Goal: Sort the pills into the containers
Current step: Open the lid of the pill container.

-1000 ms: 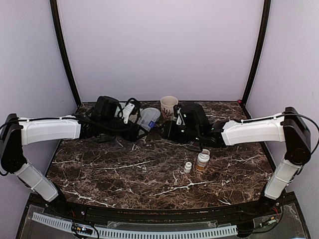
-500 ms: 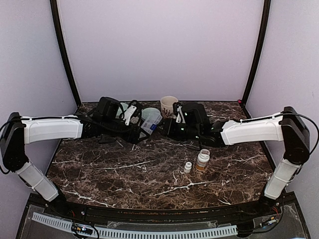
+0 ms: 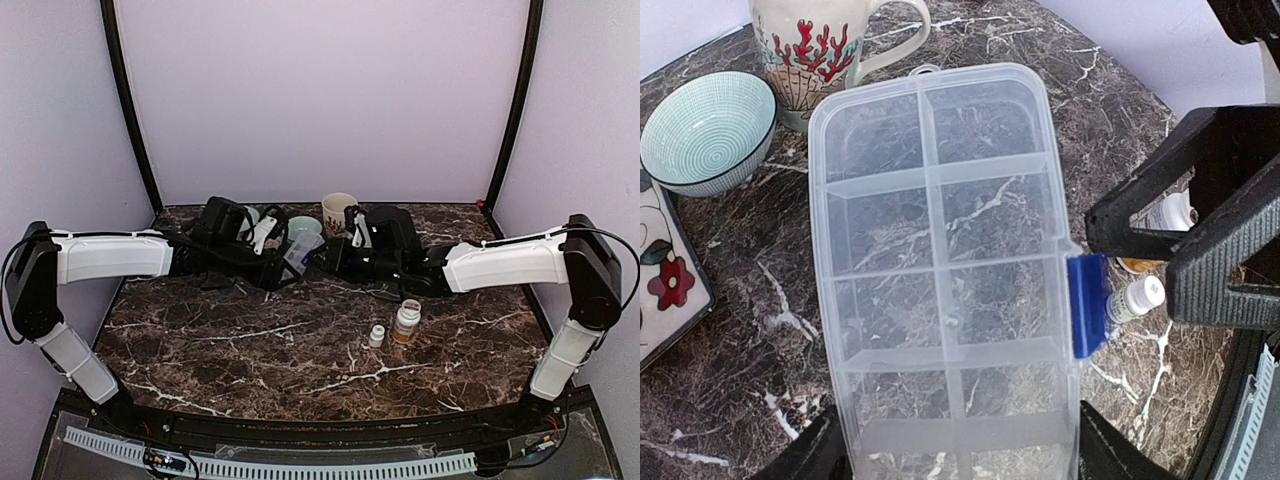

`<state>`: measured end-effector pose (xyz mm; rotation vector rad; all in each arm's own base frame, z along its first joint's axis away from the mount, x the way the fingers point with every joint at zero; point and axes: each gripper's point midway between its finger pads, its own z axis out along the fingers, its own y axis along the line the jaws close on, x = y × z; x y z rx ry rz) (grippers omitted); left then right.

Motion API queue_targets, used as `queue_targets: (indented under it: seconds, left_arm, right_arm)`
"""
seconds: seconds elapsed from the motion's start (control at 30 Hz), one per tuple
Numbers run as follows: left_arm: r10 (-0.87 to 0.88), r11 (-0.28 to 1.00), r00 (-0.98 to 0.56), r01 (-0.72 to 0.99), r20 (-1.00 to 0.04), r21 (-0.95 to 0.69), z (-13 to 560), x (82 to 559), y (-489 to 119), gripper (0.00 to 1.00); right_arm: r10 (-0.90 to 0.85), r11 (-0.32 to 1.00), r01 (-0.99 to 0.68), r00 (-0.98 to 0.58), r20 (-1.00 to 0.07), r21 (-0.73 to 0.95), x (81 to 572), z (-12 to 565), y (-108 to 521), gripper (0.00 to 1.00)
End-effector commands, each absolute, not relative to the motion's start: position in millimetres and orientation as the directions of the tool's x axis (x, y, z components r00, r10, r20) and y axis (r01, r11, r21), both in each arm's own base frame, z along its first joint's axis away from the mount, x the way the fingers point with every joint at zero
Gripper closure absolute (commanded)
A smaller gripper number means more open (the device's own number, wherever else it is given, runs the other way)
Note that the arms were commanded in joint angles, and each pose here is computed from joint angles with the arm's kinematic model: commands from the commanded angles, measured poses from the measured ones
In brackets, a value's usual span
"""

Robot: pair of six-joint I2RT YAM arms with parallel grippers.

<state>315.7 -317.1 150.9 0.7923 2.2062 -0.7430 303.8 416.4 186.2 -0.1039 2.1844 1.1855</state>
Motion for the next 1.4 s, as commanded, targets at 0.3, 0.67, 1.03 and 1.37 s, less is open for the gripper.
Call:
queue_targets:
  seconds: [0.3,0.67,1.03,1.37]
  left_arm:
    - [0.312,0.679,-0.590,0.687,-0.745,-0.260,156.9,325.8,-317.0,0.85]
    - [0.319,0.672,-0.593,0.692,-0.739,-0.265,154.1,323.9,-318.4,0.86]
    - [0.360,0.685,-0.590,0.693,-0.723,-0.224,142.3,323.0,-320.3,0.86]
    - [0.374,0.684,-0.579,0.700,-0.725,-0.206,142.5,322.5,-324.0,0.87]
  right_arm:
    - [0.240,0.532,-0.351,-0.810,-0.535,0.770,302.5,189.1,425.4,0.55]
    - [0.238,0.511,-0.342,-0.825,-0.512,0.789,305.3,183.8,436.0,0.55]
    - [0.244,0.484,-0.347,-0.828,-0.505,0.803,305.5,192.5,440.8,0.57]
    - [0.247,0.473,-0.342,-0.833,-0.495,0.812,304.7,192.3,442.0,0.59]
